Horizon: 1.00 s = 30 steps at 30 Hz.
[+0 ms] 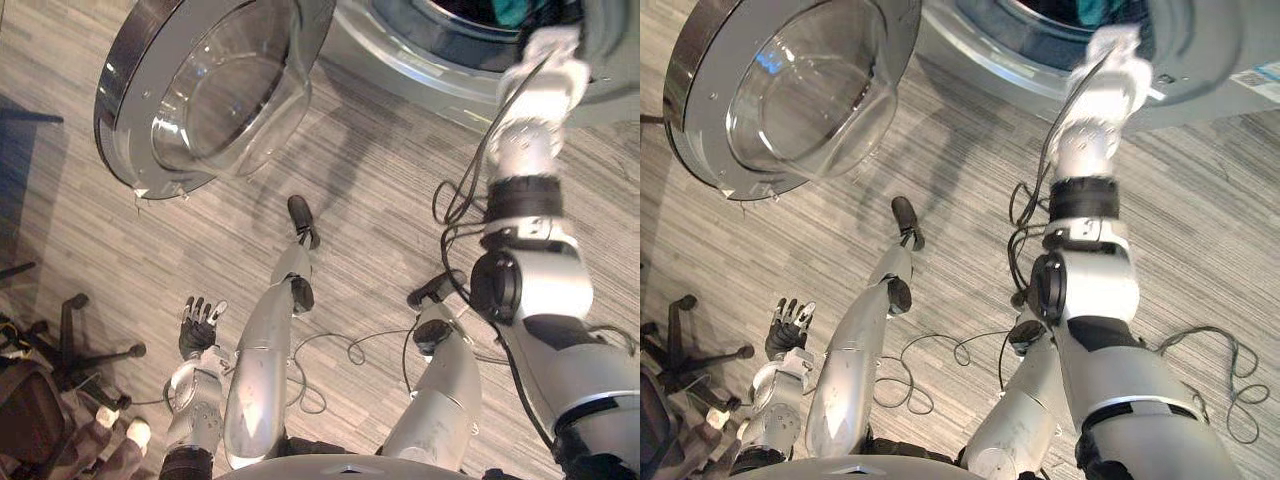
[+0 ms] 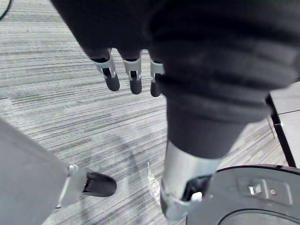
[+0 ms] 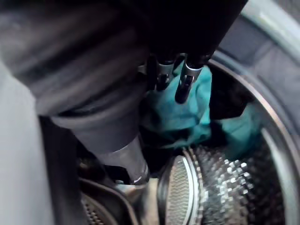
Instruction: Pick up the laundry basket with both hands and put the clothes into the washing machine.
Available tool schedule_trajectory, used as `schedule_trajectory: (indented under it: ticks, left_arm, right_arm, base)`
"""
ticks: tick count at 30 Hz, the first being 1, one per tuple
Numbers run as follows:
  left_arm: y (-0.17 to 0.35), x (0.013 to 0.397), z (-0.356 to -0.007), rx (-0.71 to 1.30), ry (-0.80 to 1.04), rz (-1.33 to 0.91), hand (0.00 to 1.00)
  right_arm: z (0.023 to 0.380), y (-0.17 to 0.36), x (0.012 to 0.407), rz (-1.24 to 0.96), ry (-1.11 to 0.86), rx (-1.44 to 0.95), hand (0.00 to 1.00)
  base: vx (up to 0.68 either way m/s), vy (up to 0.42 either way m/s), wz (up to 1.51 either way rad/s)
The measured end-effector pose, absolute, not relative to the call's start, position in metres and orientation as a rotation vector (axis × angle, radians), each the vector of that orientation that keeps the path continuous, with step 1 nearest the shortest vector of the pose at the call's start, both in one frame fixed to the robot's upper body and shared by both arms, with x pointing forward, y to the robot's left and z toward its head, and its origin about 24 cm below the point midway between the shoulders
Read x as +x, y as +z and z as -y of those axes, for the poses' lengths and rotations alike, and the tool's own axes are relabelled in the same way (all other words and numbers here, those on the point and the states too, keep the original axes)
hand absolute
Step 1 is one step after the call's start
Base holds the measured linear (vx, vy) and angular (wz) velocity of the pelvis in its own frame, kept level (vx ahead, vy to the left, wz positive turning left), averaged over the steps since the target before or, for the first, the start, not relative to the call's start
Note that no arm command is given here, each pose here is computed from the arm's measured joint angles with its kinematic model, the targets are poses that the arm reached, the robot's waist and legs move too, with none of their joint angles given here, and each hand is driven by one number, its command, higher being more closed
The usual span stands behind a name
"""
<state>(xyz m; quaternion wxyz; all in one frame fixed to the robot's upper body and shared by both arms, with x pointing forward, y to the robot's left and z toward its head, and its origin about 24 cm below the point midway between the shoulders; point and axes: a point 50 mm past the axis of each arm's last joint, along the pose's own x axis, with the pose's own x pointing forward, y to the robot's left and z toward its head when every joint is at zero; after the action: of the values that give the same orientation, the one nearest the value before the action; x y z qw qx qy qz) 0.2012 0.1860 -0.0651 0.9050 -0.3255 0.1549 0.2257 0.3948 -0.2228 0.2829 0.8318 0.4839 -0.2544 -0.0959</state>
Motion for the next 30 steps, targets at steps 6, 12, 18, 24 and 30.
schedule_trajectory:
  ticks: [6,12,18,24,30]
  left_arm:
    - [-0.079,0.191,-0.197,-0.618,0.471,-0.387,0.00]
    - [-0.097,0.177,-0.197,-0.536,0.474,-0.497,0.00]
    - [-0.118,0.158,-0.197,-0.460,0.483,-0.630,0.00]
    - [-0.135,0.139,-0.195,-0.437,0.514,-0.753,0.00]
    - [-0.151,0.107,-0.206,-0.449,0.635,-0.883,0.00]
  right_arm:
    - [0.213,0.062,0.350,-0.006,-0.400,0.718,0.00]
    - [0.219,-0.063,0.221,-0.378,-0.541,0.393,0.00]
    - [0.213,-0.105,0.164,-0.598,-0.551,0.284,0.00]
    - [0.207,-0.130,0.126,-0.751,-0.611,0.343,0.00]
    - [0.218,-0.155,0.072,-0.949,-0.742,0.368,0.00]
  base:
    - [-0.03,-0.064,-0.20]
    - [-0.03,-0.065,-0.11]
    - [0.02,-0.081,-0.12]
    - [0.01,-0.038,-0.36]
    - [0.05,0.010,-0.42]
